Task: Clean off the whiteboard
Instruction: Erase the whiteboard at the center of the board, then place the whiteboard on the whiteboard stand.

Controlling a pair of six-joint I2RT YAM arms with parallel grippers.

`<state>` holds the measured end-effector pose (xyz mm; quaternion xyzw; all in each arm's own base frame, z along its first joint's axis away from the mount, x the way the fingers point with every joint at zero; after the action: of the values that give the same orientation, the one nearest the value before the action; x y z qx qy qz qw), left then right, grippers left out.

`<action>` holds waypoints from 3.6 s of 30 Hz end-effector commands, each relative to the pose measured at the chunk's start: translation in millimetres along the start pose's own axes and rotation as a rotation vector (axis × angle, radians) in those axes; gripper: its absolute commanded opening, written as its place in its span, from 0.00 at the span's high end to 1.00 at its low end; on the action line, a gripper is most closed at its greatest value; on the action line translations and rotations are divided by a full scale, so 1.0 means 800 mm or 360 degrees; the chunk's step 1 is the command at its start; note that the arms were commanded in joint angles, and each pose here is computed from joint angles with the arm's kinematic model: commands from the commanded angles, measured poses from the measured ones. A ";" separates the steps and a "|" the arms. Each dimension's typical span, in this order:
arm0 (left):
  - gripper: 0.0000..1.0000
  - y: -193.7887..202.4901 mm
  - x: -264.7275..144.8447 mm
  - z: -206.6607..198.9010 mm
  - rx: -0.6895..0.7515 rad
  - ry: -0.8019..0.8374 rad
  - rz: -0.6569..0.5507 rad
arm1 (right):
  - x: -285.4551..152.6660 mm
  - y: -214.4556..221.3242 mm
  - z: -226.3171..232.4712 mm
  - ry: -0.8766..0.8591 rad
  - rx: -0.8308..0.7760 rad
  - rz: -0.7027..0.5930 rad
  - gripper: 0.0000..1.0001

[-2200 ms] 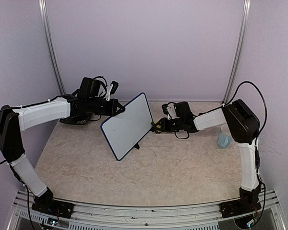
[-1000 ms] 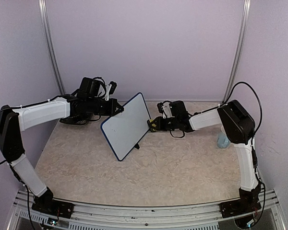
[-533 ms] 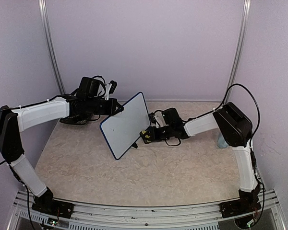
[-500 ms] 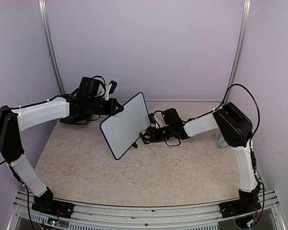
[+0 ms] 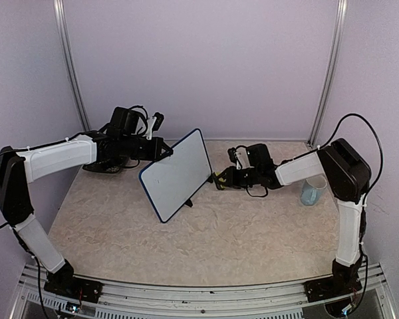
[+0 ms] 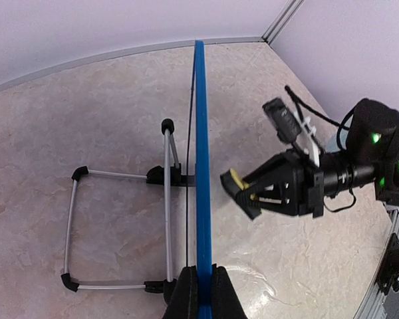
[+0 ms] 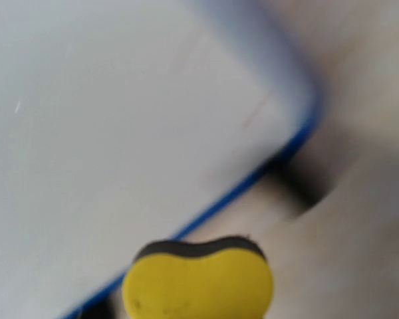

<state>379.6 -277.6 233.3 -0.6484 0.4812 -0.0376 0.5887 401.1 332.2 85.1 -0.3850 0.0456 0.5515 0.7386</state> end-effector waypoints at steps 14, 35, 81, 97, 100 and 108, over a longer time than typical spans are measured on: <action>1.00 0.043 0.009 -0.021 -0.0048 0.0125 0.0191 | 0.011 -0.050 -0.009 0.0034 0.0063 -0.0116 1.00; 1.00 -0.033 -0.007 -0.042 -0.0012 0.0056 0.0023 | -0.023 -0.083 -0.026 0.0241 -0.0201 -0.0185 1.00; 1.00 -0.032 0.060 -0.014 -0.0040 0.0007 -0.0127 | -0.014 -0.132 -0.016 0.0269 -0.0698 -0.0303 1.00; 1.00 -0.029 0.062 -0.012 -0.0042 0.0018 -0.0125 | 0.018 -0.062 -0.101 0.0361 -0.0475 -0.0051 1.00; 1.00 -0.029 0.062 -0.011 -0.0046 0.0015 -0.0125 | 0.018 -0.050 -0.105 0.0353 -0.0456 -0.0016 1.00; 1.00 -0.027 0.063 -0.009 -0.0059 0.0009 -0.0119 | 0.014 -0.047 -0.083 0.0316 -0.0535 -0.0014 1.00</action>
<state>412.3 -314.4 227.7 -0.6794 0.4548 -0.0388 0.5746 476.4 289.6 56.9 -0.5560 0.0168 0.4869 0.6734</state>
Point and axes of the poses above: each gripper's point midway between its finger pads, its own x axis out along the fingers, its own z axis along the line the jaws close on, y = z × x, the point moved 3 cm from there along -x, back along the fingers, and after that the axes turned 6 degrees about x, right-handed, at the moved point
